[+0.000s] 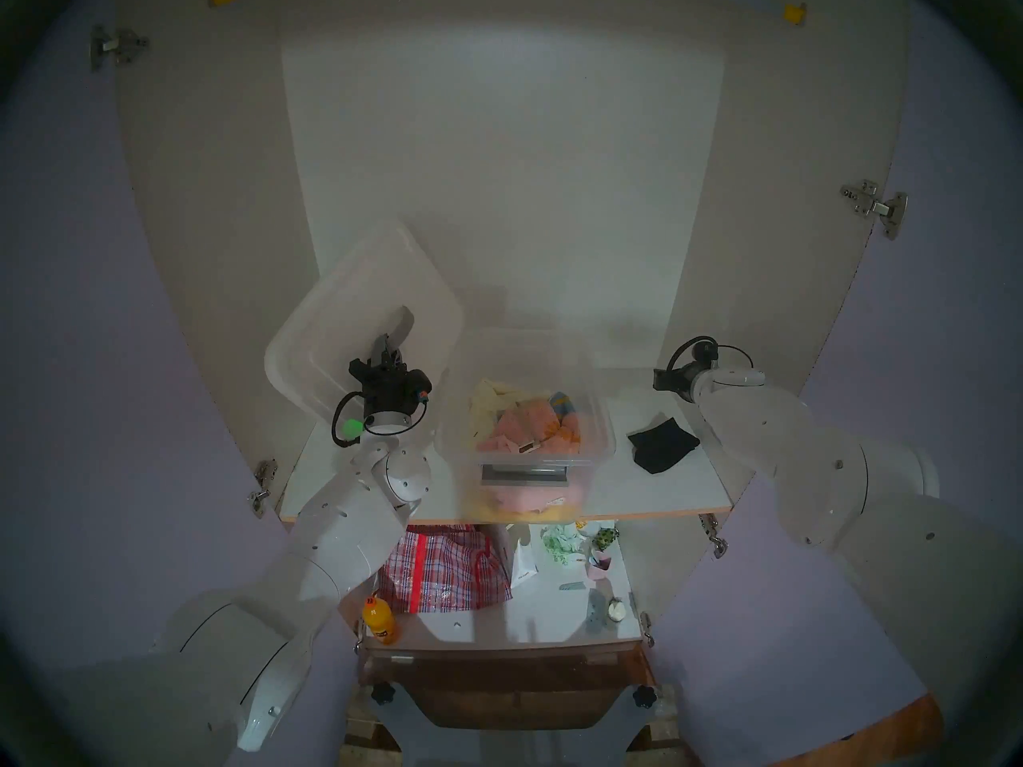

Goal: Take socks out of the storage bin, place them on top of the cabinet, and put the lid back on the bin

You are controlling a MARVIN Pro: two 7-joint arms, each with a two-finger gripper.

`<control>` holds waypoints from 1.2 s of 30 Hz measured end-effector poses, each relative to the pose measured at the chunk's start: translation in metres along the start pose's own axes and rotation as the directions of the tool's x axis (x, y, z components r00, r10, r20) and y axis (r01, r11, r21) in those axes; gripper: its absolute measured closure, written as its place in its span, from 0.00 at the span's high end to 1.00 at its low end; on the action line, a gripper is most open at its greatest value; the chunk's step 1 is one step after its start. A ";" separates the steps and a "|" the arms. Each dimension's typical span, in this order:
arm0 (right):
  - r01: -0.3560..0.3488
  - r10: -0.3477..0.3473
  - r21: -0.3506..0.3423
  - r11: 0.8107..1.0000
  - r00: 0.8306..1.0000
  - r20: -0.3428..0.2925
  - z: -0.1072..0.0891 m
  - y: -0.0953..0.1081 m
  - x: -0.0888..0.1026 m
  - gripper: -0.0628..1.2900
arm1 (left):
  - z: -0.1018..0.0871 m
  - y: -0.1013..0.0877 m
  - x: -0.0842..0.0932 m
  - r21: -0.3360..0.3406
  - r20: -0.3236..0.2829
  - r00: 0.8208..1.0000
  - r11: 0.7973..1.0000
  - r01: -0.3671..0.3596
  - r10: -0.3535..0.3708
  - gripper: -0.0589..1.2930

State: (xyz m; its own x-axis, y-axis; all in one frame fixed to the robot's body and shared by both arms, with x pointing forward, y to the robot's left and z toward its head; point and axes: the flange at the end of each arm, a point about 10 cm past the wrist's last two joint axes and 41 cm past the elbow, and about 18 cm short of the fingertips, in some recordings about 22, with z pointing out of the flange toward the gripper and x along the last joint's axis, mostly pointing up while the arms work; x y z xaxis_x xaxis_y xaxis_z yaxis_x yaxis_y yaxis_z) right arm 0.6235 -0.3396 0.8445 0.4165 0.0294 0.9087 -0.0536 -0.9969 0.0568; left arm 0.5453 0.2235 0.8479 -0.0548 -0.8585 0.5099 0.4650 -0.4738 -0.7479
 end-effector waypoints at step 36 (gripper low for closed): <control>0.000 0.000 0.000 1.000 1.000 0.000 0.000 0.000 0.000 0.97 | 0.041 -0.045 0.130 -0.134 0.602 0.619 0.701 0.701 -0.504 0.07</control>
State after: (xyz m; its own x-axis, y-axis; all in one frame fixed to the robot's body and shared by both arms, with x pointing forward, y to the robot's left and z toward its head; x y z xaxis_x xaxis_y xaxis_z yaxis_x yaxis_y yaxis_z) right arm 0.6235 -0.3395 0.8444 0.4167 0.0292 0.9086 -0.0539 -0.9969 0.0568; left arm 0.5531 0.1416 0.9650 0.2631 -0.1749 0.9488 0.1692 -0.9598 -0.2238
